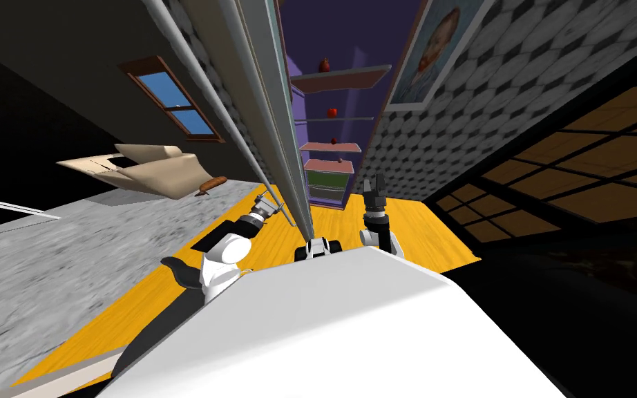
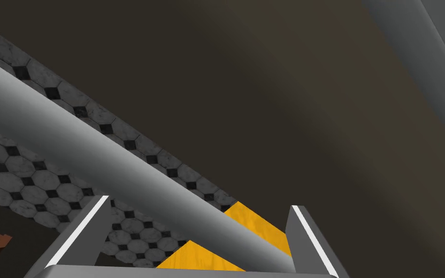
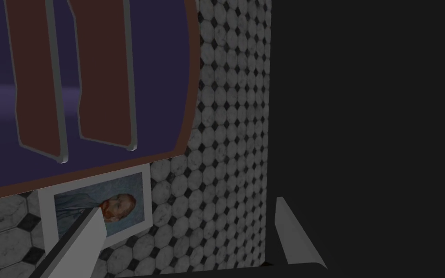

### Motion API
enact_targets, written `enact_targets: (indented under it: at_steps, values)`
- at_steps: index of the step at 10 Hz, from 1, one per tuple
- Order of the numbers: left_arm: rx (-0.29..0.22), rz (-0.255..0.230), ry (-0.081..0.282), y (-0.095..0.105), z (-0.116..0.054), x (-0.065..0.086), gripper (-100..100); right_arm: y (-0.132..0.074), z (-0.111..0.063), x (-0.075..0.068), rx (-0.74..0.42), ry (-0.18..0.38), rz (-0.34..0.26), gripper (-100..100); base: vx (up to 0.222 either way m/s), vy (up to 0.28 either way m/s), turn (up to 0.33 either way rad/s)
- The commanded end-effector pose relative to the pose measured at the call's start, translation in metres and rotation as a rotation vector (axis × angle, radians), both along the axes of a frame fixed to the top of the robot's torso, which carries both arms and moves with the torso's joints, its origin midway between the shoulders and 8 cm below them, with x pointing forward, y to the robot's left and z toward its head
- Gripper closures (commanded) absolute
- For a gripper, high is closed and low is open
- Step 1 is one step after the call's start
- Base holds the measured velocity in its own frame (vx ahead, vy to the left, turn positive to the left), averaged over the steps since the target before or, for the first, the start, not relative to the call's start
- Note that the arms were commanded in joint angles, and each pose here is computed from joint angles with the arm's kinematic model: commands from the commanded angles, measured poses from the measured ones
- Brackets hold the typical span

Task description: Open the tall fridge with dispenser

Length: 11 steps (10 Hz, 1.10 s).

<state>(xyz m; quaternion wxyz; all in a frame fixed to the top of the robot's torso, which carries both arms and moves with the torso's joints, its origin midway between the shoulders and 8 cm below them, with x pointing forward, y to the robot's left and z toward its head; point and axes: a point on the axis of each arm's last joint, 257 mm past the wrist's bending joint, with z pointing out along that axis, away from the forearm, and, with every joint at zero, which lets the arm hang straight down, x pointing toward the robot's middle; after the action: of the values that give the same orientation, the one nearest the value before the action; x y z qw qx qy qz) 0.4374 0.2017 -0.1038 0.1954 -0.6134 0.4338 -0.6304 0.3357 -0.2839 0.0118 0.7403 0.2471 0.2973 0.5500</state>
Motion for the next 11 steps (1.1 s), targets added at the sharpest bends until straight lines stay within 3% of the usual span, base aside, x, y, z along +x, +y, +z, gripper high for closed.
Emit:
enact_targets:
  at_steps: [1,2,4,5,11]
  values:
    - [0.010,0.029,0.009,0.025,0.002,0.017,-100,0.000,0.000,0.000,0.000,0.000,0.000,0,-0.089,-0.092,-0.128]
    - [0.010,0.029,0.009,0.025,0.002,0.017,-100,0.000,0.000,0.000,0.000,0.000,0.000,0,-0.064,-0.064,-0.092]
    - [0.017,0.070,0.015,0.056,0.008,0.033,-100,0.000,0.000,0.000,0.000,0.000,0.000,0,-0.094,-0.056,-0.168]
    - [0.015,0.069,0.012,0.056,0.010,0.037,-100,0.000,0.000,0.000,0.000,0.000,0.000,0,-0.085,-0.024,-0.067]
    - [-0.018,0.174,0.000,0.135,0.047,0.077,-100,0.000,0.000,0.000,0.000,0.000,0.000,0,-0.106,-0.044,-0.145]
